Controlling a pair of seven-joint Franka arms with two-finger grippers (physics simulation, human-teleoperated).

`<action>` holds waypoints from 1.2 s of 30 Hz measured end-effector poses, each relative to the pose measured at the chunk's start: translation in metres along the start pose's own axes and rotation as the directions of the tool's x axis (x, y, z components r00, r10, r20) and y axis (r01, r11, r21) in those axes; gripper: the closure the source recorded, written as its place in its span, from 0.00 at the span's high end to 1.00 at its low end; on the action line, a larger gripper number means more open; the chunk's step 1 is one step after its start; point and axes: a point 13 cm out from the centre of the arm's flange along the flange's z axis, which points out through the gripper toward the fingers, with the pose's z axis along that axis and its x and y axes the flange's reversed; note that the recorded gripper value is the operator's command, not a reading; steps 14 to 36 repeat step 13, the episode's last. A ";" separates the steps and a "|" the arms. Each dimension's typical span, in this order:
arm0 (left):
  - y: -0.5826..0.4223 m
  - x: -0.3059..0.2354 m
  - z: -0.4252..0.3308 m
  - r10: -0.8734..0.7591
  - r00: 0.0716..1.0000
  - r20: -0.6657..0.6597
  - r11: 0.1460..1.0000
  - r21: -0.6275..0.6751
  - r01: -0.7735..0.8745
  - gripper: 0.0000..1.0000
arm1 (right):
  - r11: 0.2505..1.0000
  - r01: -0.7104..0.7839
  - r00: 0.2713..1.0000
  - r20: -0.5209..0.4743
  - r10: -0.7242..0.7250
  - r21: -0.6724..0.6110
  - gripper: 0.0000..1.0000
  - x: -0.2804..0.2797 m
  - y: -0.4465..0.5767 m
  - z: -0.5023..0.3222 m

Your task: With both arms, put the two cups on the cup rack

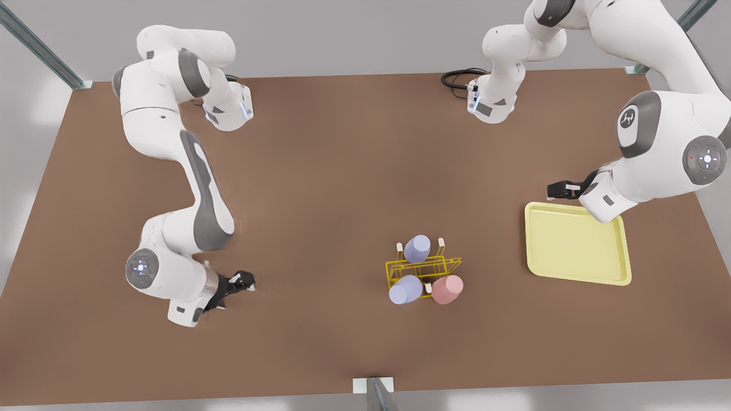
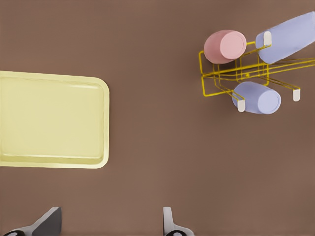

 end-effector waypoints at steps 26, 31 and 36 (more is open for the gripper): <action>-0.003 0.000 -0.002 0.018 1.000 0.006 0.999 -0.038 -0.018 1.00 | 0.939 -0.287 0.907 -0.263 0.330 0.187 1.00 0.244 -0.044 -0.225; -0.003 0.000 -0.002 0.018 1.000 0.006 0.999 -0.038 -0.018 1.00 | 0.939 -0.287 0.907 -0.263 0.330 0.187 1.00 0.244 -0.044 -0.225; -0.003 0.000 -0.002 0.018 1.000 0.006 0.999 -0.038 -0.018 1.00 | 0.939 -0.287 0.907 -0.263 0.330 0.187 1.00 0.244 -0.044 -0.225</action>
